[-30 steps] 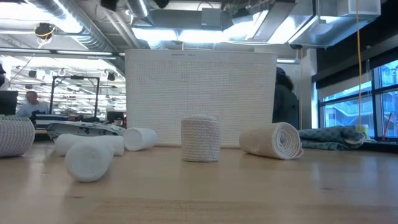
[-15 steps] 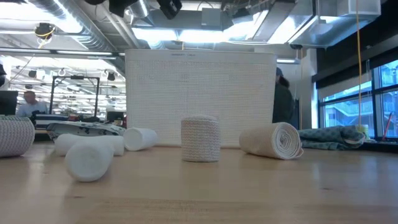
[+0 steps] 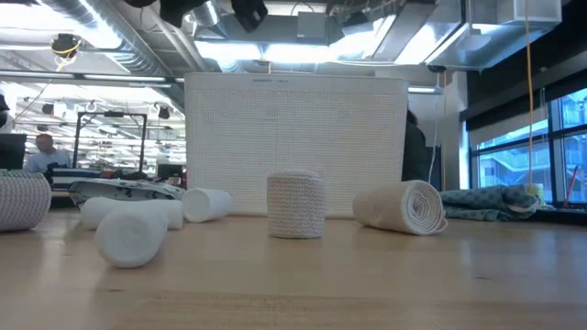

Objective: Pick & place medical supplies in basket/bin

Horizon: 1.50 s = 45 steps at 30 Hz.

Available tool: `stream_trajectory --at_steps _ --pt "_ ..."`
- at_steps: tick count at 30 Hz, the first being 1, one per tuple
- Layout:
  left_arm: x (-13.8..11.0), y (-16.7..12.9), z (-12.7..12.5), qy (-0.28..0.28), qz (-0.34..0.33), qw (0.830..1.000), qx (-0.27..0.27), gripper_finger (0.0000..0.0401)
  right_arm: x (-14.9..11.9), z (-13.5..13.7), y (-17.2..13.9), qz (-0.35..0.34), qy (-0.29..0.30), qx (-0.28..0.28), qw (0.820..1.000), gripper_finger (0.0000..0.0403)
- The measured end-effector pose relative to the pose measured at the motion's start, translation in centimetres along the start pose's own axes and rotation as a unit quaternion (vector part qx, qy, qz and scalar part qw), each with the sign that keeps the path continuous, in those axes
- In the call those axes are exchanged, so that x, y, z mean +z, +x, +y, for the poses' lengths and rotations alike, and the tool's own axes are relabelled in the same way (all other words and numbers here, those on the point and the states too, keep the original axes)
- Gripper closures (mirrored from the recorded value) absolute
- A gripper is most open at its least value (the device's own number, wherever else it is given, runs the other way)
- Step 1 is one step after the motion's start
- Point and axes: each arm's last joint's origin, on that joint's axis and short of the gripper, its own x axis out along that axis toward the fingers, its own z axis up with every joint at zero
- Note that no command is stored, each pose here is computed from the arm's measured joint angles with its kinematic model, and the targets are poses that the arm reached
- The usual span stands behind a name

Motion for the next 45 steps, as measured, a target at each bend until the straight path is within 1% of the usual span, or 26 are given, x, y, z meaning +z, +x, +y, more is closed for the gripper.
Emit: stream_trajectory --at_steps 2,6,9,11,13,17,21,26,29,38,45 --pt "0.0 0.0 -0.1 -0.002 0.006 1.0 -0.011 0.0078 -0.2 -0.2 0.3 0.011 0.003 -0.005 1.0 0.0236" --pt "-0.3 0.0 0.0 -0.009 0.014 1.0 -0.01 0.008 -0.8 -0.6 1.5 0.04 0.017 0.007 0.999 0.0236" --pt "-0.5 0.0 0.1 -0.025 0.022 0.999 -0.005 0.008 -1.0 -0.7 2.4 0.056 0.019 0.023 0.998 0.0236" --pt "-0.7 0.0 0.3 -0.038 0.024 0.999 0.009 0.008 -1.3 -0.9 2.9 0.067 0.022 0.028 0.997 0.0236" --pt "-0.9 0.0 0.4 -0.049 0.025 0.998 0.02 0.008 -1.5 -1.1 3.4 0.075 0.036 0.022 0.996 0.0236" --pt "-1.1 0.0 0.5 -0.064 0.032 0.997 0.024 0.0081 -2.1 -1.7 4.3 0.095 0.062 0.01 0.993 0.0236" --pt "-1.3 0.1 0.4 -0.072 0.039 0.996 0.023 0.0081 -2.4 -2.1 5.1 0.111 0.078 0.012 0.991 0.0236" --pt "-1.7 0.6 0.1 -0.08 0.05 0.995 0.024 0.0081 -2.8 -2.6 6.1 0.122 0.083 0.009 0.989 0.0236" --pt "-2.1 1.0 0.0 -0.082 0.058 0.994 0.033 0.0081 -3.0 -2.7 6.4 0.123 0.083 0.008 0.989 0.0236" --pt "-2.3 1.2 -0.1 -0.093 0.064 0.993 0.034 0.0083 -2.7 -3.1 6.6 0.118 0.091 0.007 0.989 0.0236" --pt "-2.5 1.5 -0.3 -0.095 0.067 0.993 0.033 0.01 -2.6 -3.1 6.6 0.131 0.096 0.023 0.986 0.0236"
